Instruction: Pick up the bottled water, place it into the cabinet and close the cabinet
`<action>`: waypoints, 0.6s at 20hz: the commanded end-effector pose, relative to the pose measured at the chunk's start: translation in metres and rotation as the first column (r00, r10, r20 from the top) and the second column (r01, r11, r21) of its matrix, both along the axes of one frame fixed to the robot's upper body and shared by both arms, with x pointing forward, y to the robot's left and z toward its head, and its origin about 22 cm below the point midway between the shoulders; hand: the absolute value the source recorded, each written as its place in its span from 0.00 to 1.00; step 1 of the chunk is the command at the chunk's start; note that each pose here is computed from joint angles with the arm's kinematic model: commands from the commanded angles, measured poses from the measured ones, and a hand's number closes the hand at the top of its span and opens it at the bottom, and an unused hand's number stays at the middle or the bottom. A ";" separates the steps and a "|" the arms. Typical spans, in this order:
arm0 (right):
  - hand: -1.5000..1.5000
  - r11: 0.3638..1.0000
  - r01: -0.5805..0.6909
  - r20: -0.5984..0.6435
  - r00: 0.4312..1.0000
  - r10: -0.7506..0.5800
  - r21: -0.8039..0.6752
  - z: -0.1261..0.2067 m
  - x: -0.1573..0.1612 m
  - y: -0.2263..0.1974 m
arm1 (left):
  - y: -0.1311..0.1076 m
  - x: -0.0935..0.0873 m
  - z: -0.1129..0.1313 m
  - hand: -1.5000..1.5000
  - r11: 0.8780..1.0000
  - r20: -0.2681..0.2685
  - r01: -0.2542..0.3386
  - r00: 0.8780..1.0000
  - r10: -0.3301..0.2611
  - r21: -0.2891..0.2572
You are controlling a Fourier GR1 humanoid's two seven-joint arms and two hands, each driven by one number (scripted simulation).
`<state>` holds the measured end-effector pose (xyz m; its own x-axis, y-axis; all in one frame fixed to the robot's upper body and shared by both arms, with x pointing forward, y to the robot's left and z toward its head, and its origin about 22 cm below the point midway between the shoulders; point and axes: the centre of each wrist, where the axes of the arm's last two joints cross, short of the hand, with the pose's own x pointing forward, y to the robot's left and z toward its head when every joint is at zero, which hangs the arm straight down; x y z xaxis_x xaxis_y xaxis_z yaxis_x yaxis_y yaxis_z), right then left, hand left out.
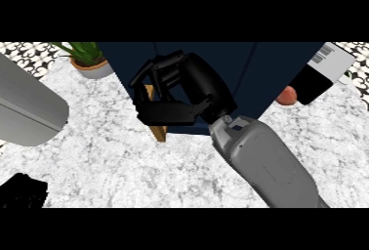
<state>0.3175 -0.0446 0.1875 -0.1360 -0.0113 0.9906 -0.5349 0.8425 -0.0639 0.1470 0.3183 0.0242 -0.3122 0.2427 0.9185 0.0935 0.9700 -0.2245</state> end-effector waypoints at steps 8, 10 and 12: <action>1.00 0.999 0.043 -0.039 0.998 -0.044 -0.019 -0.021 0.083 -0.053 | 0.016 -0.003 0.009 1.00 1.000 0.015 0.004 1.000 -0.004 0.005; 1.00 0.999 0.035 -0.030 0.999 -0.035 -0.023 -0.025 0.085 -0.044 | 0.008 0.000 0.007 1.00 1.000 0.002 0.026 1.000 -0.026 0.014; 1.00 0.999 0.027 -0.015 1.000 -0.027 -0.030 -0.036 0.090 -0.069 | 0.011 0.003 0.010 1.00 1.000 0.010 0.014 1.000 -0.014 0.011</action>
<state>0.3666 -0.0502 0.1682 -0.1729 -0.0567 0.9833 -0.6823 0.7269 -0.0781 0.1450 0.3280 0.0302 -0.3153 0.2384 0.9186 0.1098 0.9706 -0.2142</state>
